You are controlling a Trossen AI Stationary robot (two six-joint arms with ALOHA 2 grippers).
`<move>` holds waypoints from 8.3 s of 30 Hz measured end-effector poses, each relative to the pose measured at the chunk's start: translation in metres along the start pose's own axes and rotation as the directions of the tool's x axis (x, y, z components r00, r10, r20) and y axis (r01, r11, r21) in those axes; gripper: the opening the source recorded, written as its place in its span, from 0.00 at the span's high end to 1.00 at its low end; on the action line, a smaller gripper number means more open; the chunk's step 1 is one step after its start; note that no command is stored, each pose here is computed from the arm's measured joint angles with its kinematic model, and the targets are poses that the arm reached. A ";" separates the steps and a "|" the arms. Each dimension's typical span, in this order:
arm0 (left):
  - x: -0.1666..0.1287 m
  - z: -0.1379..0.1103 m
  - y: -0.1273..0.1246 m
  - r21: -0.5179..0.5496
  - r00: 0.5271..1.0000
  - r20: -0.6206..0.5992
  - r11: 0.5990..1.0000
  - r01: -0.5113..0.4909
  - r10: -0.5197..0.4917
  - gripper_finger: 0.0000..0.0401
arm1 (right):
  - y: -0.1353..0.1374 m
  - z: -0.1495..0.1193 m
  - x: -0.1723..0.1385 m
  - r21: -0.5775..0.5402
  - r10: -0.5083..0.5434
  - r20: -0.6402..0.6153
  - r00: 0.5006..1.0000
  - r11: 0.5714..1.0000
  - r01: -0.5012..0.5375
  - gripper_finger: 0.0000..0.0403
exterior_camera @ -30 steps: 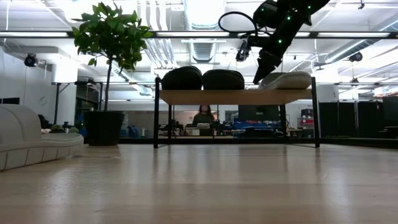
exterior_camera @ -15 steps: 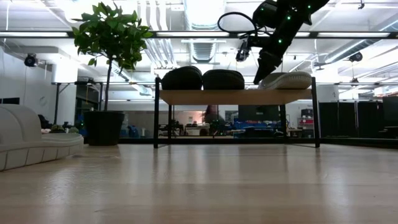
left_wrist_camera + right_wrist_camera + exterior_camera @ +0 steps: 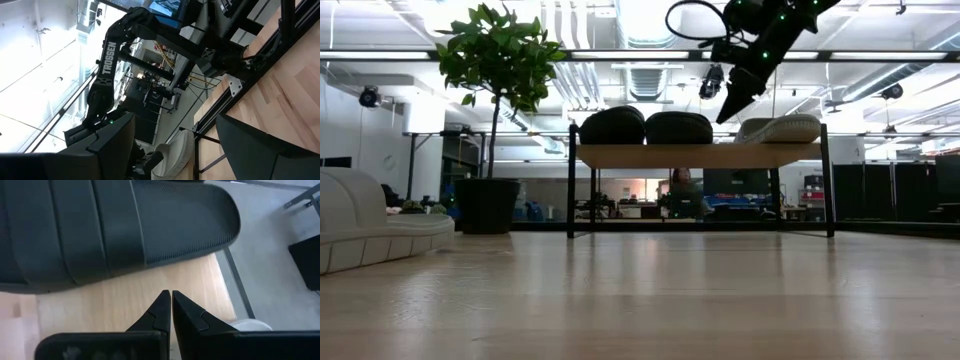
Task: Pick and place slides into the shelf
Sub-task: Put the gray slide on the shelf
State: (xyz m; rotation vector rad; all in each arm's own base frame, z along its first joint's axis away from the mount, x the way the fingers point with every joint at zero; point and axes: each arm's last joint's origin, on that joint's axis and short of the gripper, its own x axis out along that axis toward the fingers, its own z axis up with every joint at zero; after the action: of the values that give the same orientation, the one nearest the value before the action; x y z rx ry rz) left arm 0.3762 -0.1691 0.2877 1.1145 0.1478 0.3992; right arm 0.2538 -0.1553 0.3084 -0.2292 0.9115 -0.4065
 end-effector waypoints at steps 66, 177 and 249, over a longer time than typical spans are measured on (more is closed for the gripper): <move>-0.068 -0.062 0.058 -0.121 0.995 -0.081 0.991 -0.063 0.053 0.34 | 0.101 0.061 -0.047 -0.163 0.367 0.271 0.890 0.928 -0.334 0.98; -0.181 -0.121 0.136 -0.341 0.956 -0.267 0.916 -0.210 0.119 0.35 | 0.425 0.125 0.105 -0.510 0.384 0.279 0.880 0.836 -0.202 0.50; -0.166 -0.098 0.097 -0.285 0.934 -0.341 0.935 -0.211 0.107 0.35 | 0.396 0.154 0.086 -0.419 0.188 0.119 0.975 0.899 -0.123 0.50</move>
State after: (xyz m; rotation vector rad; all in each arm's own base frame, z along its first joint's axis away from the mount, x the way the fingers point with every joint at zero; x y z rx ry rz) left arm 0.1701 -0.1133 0.3176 0.7379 0.2699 0.7273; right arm 0.5209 0.1672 0.1951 -0.5628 0.8456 -0.0402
